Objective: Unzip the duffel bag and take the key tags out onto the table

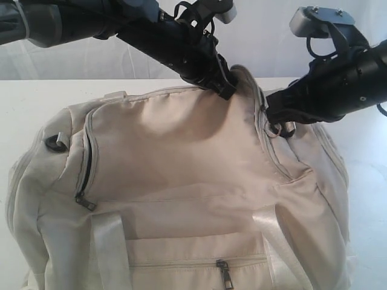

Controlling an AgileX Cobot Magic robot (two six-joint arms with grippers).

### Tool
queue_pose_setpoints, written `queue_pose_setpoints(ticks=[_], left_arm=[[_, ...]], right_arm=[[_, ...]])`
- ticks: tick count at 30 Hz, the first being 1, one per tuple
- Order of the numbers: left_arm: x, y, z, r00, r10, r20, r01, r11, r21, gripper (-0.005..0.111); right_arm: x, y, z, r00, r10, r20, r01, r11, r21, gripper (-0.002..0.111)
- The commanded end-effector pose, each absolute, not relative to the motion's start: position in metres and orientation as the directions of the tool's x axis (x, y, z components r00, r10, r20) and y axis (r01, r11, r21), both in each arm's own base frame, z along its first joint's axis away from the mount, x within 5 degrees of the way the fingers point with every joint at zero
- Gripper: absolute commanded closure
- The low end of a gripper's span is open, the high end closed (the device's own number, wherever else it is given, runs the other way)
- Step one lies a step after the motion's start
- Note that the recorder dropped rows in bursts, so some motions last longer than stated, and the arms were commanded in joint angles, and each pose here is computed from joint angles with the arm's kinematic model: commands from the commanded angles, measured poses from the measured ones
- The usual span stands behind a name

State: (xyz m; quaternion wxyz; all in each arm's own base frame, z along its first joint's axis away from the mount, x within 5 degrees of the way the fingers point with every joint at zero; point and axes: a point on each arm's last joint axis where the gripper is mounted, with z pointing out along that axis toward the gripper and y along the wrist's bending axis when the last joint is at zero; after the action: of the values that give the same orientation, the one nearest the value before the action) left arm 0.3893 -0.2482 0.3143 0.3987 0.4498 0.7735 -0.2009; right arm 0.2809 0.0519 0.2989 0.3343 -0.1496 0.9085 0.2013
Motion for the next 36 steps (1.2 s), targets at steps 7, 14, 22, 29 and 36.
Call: queue_pose_setpoints(ticks=[7,14,22,29,36], left_arm=[[0.39,-0.247,0.318,-0.283,0.523,-0.804,0.848,0.528,0.045,0.107],[0.389,-0.247,0.318,-0.288,0.523,-0.802,0.848,0.528,0.039,0.107],[0.389,-0.247,0.318,-0.298,0.519,-0.801,0.845,0.535,0.032,0.107],[0.386,-0.246,0.322,-0.296,0.523,-0.799,0.85,0.526,0.03,0.107],[0.382,-0.246,0.32,-0.304,0.549,-0.779,0.867,0.498,0.012,0.107]], right_arm=[[0.222,0.049,0.291,-0.83,-0.231,-0.508,-0.42,0.859,0.294,0.108],[0.191,0.049,0.302,-0.823,-0.247,-0.511,-0.437,0.85,0.293,0.108],[0.181,0.042,0.294,-0.848,-0.263,-0.46,-0.406,0.88,0.245,0.108],[0.182,0.038,0.286,-0.855,-0.237,-0.461,-0.366,0.906,0.213,0.108],[0.187,0.037,0.289,-0.828,-0.212,-0.519,-0.354,0.916,0.19,0.074]])
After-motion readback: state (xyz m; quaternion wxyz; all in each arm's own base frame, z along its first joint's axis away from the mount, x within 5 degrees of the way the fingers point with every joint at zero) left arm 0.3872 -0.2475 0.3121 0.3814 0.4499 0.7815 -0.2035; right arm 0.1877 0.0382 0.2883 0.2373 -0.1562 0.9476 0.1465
